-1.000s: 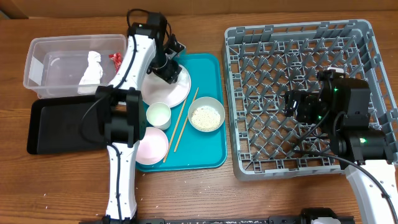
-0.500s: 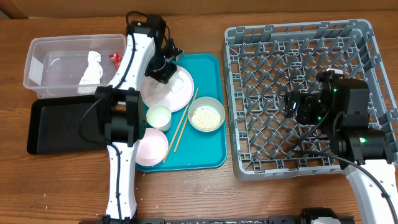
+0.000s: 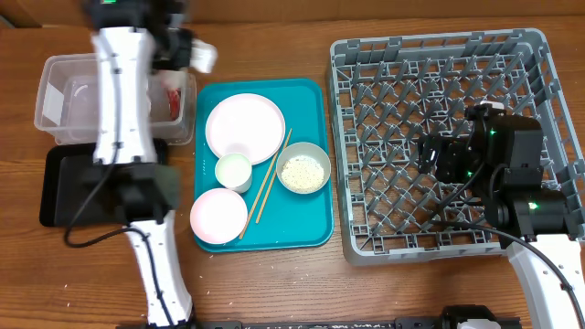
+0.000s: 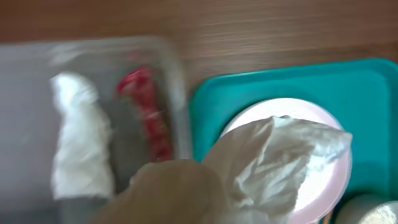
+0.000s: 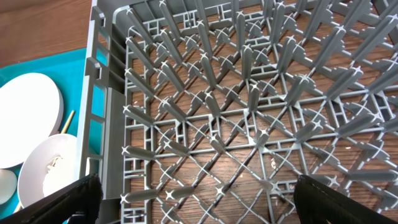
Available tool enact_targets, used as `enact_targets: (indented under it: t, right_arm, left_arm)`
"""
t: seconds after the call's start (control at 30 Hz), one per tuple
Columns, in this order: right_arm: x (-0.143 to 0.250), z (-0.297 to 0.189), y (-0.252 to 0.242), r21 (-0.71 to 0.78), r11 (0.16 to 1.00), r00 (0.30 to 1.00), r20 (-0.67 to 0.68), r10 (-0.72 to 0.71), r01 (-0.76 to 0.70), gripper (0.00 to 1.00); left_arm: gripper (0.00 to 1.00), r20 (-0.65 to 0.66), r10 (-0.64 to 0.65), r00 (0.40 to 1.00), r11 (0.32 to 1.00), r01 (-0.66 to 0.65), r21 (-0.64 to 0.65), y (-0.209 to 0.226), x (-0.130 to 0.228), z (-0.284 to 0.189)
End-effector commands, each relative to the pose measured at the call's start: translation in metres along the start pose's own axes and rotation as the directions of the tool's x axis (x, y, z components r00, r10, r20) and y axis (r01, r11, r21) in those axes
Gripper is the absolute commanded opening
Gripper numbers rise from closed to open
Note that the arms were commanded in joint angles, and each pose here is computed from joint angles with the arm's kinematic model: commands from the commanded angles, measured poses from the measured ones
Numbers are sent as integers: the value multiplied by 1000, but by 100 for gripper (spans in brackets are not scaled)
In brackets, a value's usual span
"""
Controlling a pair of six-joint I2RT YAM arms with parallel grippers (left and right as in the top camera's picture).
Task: Sort waste into correct bins and load items into the dishwasher
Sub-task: 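Carry the tissue left and release it into the clear bin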
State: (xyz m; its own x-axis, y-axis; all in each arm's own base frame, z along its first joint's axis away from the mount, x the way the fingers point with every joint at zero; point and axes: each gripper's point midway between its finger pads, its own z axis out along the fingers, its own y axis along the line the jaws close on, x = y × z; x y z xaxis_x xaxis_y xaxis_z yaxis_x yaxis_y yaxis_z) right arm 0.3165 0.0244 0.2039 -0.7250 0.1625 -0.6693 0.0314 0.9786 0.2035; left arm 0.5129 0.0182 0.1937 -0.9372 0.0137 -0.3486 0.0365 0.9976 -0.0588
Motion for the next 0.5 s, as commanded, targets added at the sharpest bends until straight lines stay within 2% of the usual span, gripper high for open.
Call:
enact_targets:
  t: [0.0,0.07,0.1,0.23,0.27,0.47]
  right_arm:
    - [-10,-5,2,-5,1000,1000,29,-2,2,100]
    - [-10,-5,2,-5,1000,1000,29,-2,2,100]
    - [-10,-5,2,-5,1000,1000,29,-2,2,100]
    - [-10,-5,2,-6,1000,1000,28,-2,2,100]
    - [-10,-5,2,-6,1000,1000,29,-2,2,100]
    - [-10,-5,2,-6,1000,1000,29,-2,2,100]
  left_arm:
    - [4,-70,-169,983,985,165,-54,44,17,22]
    - [10,-99,-199,975,979,193,-64,59,24,37]
    - [17,-113,-211,971,977,204,-68,66,27,45]
    - [86,-144,-231,962,972,223,-74,76,34,60]
    - [100,-144,-232,962,972,223,-75,76,34,60]
    - [100,-85,-222,971,975,218,-49,68,24,19]
